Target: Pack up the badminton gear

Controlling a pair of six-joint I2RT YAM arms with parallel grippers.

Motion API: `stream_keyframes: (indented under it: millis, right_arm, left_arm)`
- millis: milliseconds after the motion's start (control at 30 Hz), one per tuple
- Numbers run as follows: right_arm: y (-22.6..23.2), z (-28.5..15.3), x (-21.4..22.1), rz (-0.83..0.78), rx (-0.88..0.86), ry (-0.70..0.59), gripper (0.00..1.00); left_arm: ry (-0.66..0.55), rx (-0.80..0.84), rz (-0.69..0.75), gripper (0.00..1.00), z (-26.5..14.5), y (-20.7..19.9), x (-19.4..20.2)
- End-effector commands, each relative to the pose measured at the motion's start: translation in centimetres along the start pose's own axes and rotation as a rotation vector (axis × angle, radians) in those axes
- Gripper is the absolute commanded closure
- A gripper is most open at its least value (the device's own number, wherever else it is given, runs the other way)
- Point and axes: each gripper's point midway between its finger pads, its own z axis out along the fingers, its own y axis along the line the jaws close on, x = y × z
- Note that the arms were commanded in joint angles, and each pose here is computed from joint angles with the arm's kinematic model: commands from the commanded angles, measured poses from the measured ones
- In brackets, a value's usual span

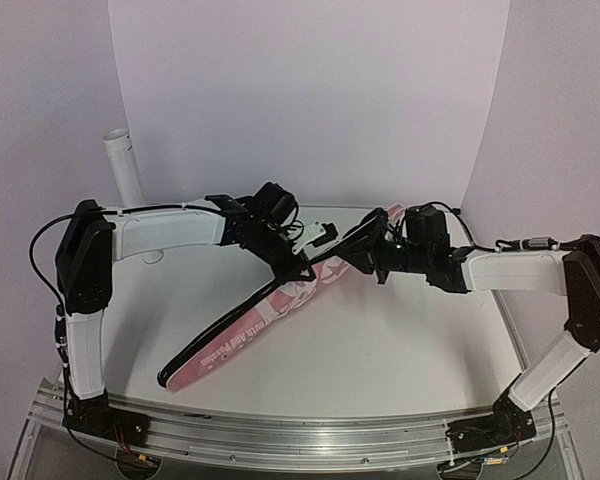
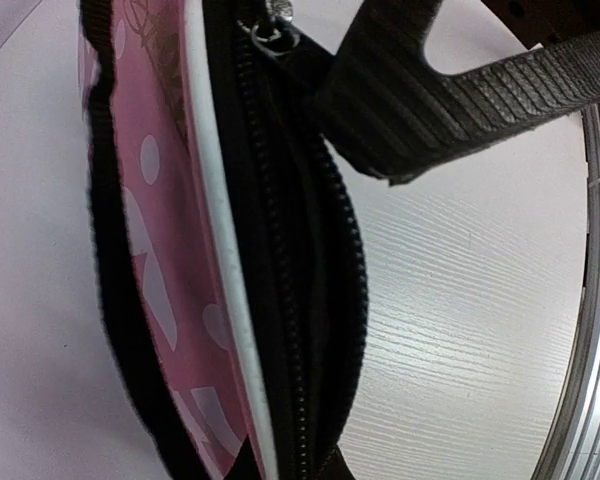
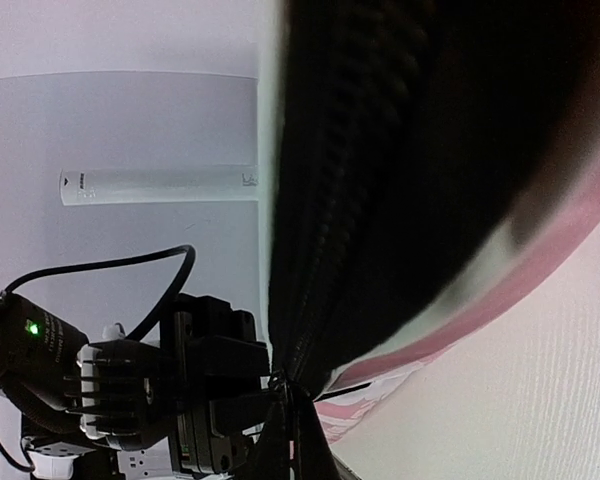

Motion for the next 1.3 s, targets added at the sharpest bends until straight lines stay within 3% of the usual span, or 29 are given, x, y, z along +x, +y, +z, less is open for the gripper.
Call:
stream_keyframes:
  millis: [0,200,333,533,800,900,967,1100,1267]
  right_arm:
    - [-0.7,1.8,-0.4,0.047,0.020,-0.028,1.00]
    - [-1.8,1.0,-2.5,0.058,0.068,-0.172,1.00]
    - [-1.4,1.1,-3.1,0.049,0.067,-0.195,1.00]
    - [-4.1,1.6,-3.1,0.090,0.125,-0.199,1.00]
    - [-4.8,3.0,-3.5,0.075,0.143,-0.189,1.00]
    - [-5.3,3.0,-3.6,0.077,0.152,-0.189,1.00]
    - [-5.7,3.1,-3.5,0.078,0.160,-0.185,1.00]
    - [-6.4,3.9,-2.9,0.081,0.169,-0.146,1.00]
    - [-6.7,4.6,-1.9,0.092,0.150,-0.080,1.00]
  left_arm:
    - [-0.122,0.029,0.080,0.95,-0.6,-1.0,-3.2]
    - [0.050,-0.068,0.138,0.58,-0.6,0.0,2.9]
    - [0.164,-0.120,0.144,0.43,-2.0,-0.1,7.4]
    - [0.313,-0.108,0.070,0.34,-4.3,-1.9,13.9]
    - [0.527,-0.129,-0.039,0.33,-7.8,-3.2,22.0]
    - [0.563,-0.172,0.002,0.36,-9.8,-3.2,24.5]
    - [0.546,-0.215,0.062,0.46,-10.6,-3.0,25.7]
    - [0.456,-0.265,0.118,0.98,-10.5,-2.4,25.1]
    - [0.346,-0.239,0.106,1.00,-9.7,-2.4,21.7]
